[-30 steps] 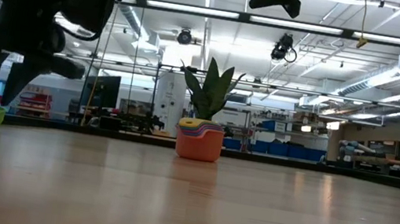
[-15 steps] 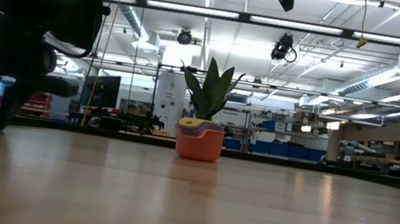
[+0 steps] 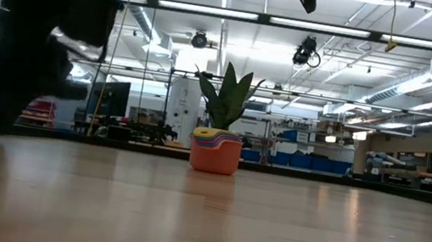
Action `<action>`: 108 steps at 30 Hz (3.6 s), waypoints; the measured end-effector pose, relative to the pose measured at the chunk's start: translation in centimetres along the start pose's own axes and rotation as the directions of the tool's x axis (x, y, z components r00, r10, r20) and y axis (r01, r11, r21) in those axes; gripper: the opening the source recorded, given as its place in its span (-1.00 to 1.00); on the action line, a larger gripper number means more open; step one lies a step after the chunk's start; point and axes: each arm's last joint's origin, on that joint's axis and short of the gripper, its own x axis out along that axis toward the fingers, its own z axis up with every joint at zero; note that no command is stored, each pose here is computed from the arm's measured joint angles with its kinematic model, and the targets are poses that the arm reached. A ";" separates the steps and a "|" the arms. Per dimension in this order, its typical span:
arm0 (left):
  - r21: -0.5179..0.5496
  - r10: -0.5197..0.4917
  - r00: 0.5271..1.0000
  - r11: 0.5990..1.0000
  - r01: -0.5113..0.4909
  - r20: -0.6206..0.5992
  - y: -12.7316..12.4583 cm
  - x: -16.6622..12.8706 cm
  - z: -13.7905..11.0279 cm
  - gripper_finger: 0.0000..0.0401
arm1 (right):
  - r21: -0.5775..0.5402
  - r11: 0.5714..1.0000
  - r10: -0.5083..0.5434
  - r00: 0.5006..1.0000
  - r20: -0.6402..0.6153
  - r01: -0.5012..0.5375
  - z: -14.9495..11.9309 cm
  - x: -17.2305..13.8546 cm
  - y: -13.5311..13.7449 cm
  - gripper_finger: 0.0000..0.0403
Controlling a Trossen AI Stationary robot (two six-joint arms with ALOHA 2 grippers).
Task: Nest measuring cups in basket
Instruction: Stack the green measuring cup on top of the yellow measuring cup
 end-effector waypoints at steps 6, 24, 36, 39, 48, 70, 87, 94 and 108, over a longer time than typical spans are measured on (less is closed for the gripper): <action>0.276 -0.164 0.986 0.948 0.161 -0.014 -2.9 -4.4 1.1 -0.92 | 0.058 0.998 -0.017 1.000 0.011 0.016 0.2 -0.5 -0.7 -0.98; 0.530 -0.527 0.840 0.753 0.390 0.130 -7.5 -17.8 13.3 -0.92 | 0.050 0.998 -0.049 0.990 0.135 0.043 1.3 -6.8 -1.2 -0.99; 0.616 -0.529 0.848 0.673 0.410 0.013 -16.9 -16.1 14.7 -0.93 | 0.053 0.995 -0.091 0.990 0.108 0.086 1.0 -6.6 -1.4 -0.99; 0.629 -0.507 0.862 0.668 0.397 -0.006 -18.5 -14.8 14.7 -0.93 | 0.053 0.995 -0.091 0.990 0.108 0.085 1.0 -6.6 -1.4 -0.99; 0.639 -0.417 0.905 0.673 0.372 -0.087 -21.3 -10.3 13.8 -0.93 | 0.053 0.995 -0.091 0.990 0.107 0.085 1.0 -6.6 -1.4 -0.99; 0.636 -0.362 0.923 0.683 0.359 -0.132 -22.4 -7.8 13.1 -0.50 | 0.057 0.995 -0.092 0.991 0.099 0.086 0.9 -6.6 -1.4 -0.99; 0.787 -0.085 0.996 0.615 0.042 0.012 -18.0 -13.8 14.7 -0.48 | 0.120 0.989 -0.093 0.995 0.037 0.088 0.3 -6.6 -1.5 -0.99; 0.793 0.034 0.999 0.608 -0.041 0.025 -17.9 -8.3 14.4 -0.55 | 0.111 0.990 -0.092 0.995 0.044 0.086 0.4 -6.7 -1.5 -0.99; 0.825 -0.064 0.990 0.548 0.141 -0.128 -18.8 -5.8 10.9 -0.70 | 0.100 0.991 -0.089 0.995 0.051 0.084 0.4 -6.7 -1.4 -0.99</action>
